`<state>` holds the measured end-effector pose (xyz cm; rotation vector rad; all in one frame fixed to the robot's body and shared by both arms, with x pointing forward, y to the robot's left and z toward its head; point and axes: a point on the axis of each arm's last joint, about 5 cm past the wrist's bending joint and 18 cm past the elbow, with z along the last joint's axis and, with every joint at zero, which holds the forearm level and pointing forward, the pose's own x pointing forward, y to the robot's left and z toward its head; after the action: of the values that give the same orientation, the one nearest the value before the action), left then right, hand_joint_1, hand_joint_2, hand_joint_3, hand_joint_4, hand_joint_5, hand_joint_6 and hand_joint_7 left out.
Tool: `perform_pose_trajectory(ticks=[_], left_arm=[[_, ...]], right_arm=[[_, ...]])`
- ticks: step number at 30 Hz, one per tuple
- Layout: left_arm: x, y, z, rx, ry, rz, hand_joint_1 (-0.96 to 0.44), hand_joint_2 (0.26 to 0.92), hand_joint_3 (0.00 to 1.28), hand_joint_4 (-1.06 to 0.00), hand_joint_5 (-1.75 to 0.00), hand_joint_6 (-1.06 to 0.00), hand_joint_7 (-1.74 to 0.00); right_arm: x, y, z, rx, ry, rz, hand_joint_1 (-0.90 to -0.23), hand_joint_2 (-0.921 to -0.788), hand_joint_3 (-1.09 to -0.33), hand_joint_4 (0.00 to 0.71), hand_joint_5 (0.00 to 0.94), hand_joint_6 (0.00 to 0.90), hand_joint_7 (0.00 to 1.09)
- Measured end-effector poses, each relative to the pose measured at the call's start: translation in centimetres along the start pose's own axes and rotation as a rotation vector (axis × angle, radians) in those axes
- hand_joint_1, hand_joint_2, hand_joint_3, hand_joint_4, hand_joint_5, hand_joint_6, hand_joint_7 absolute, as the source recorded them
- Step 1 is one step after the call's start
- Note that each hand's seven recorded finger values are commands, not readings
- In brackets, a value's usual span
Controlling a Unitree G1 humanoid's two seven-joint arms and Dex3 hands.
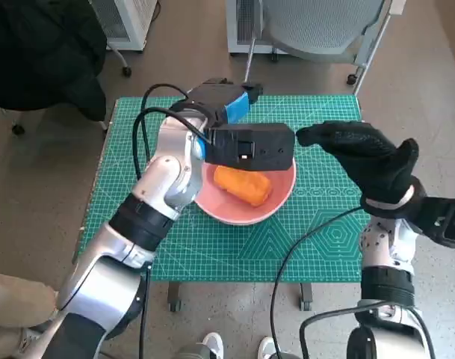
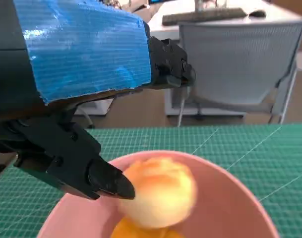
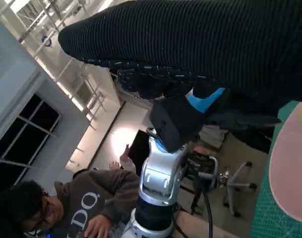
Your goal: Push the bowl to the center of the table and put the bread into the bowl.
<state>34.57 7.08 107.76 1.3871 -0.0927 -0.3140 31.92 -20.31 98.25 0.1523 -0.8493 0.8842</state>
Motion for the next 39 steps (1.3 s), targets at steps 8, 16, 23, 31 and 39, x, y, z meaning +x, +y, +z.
perform_pose_trajectory(ticks=[8, 16, 23, 31, 39], left_arm=[[-0.8, 0.2, -0.5, -0.051, -0.038, 0.034, -0.42, 0.77, 0.02, 0.0, 0.0, -0.14, 0.0], [-2.0, 0.7, -1.9, -0.105, -0.099, 0.048, -0.45, 0.787, 0.02, 0.0, 0.0, -0.13, 0.0], [-4.1, 1.9, -4.3, -0.203, -0.208, 0.096, -0.46, 0.828, 0.03, 0.0, 0.0, -0.15, -0.01], [-6.9, 1.8, -8.6, -0.488, -0.475, 0.311, -0.57, 0.913, 0.14, -0.03, -0.01, -0.19, -0.03], [-9.4, -0.8, -10.8, -0.811, -0.675, 0.509, -0.62, 0.921, 0.31, -0.03, 0.0, -0.13, 0.0]], right_arm=[[0.05, 0.1, -0.1, 0.005, 0.003, -0.003, -0.657, -0.921, -0.641, 0.215, 0.001, 0.229, 0.0], [0.2, 0.1, -0.2, 0.009, 0.006, -0.007, -0.657, -0.921, -0.632, 0.219, 0.002, 0.233, 0.0], [0.34, 0.2, -0.2, 0.011, 0.005, -0.018, -0.656, -0.921, -0.63, 0.214, 0.0, 0.233, 0.0], [0.84, 0.1, 0.1, -0.003, -0.012, -0.056, -0.647, -0.921, -0.65, 0.194, 0.0, 0.232, 0.0], [2.45, 0.3, 0.7, -0.07, -0.027, -0.094, -0.666, -0.921, -0.665, 0.185, 0.0, 0.236, 0.0]])
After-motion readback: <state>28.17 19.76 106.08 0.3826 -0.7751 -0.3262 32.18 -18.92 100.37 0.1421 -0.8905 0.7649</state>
